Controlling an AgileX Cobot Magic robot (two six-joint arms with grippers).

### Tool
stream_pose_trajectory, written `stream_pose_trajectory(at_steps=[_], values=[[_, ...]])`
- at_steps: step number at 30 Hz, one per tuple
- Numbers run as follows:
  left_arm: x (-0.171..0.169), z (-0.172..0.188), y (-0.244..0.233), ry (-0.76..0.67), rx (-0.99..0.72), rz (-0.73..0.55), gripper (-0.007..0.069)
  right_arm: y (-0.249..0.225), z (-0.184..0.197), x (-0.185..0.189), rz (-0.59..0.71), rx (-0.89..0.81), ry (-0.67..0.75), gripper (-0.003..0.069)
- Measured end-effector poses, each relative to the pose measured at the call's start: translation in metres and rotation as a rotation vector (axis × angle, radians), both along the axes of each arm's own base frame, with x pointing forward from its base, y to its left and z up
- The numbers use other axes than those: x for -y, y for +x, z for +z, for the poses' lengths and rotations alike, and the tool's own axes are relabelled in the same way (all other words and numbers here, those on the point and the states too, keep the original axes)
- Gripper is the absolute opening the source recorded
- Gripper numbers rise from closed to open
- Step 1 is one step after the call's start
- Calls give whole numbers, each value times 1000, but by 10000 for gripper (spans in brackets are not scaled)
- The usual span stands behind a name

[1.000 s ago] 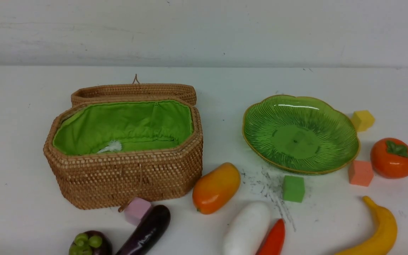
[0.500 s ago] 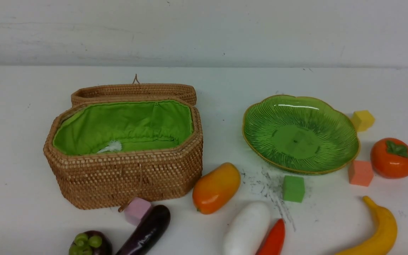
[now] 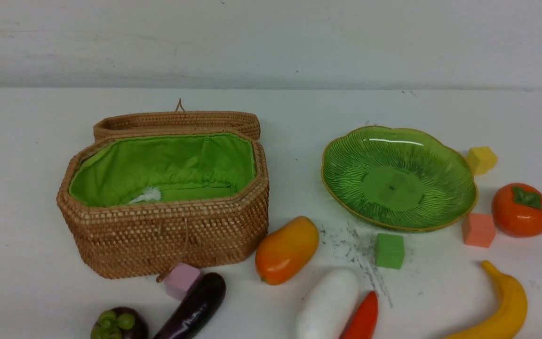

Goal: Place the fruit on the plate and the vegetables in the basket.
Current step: Use the left arm to grab an eggplant and put it into the left basket

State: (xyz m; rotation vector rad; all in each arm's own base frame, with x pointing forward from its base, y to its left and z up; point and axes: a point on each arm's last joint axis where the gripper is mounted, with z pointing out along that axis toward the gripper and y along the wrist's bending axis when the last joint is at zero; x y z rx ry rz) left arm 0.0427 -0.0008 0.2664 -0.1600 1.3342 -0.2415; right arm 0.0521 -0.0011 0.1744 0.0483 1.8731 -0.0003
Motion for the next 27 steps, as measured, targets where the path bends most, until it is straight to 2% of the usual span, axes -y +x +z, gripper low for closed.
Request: stream_pose_trajectory(at_steps=[5,10,14,18,21,24,27], values=[[-2,59,-4,50,3,35,239,0,0,0,0,0,0,243],[-5,92,21,16,-264,61,239,0,0,0,0,0,0,243],[-6,81,51,10,-539,79,239,0,0,0,0,0,0,243],[-5,66,72,-8,-695,80,239,0,0,0,0,0,0,243],[3,53,88,-194,-809,34,239,0,0,0,0,0,0,243],[11,39,100,-295,-946,-17,239,0,0,0,0,0,0,243],[18,25,110,-286,-1112,-81,239,0,0,0,0,0,0,243]])
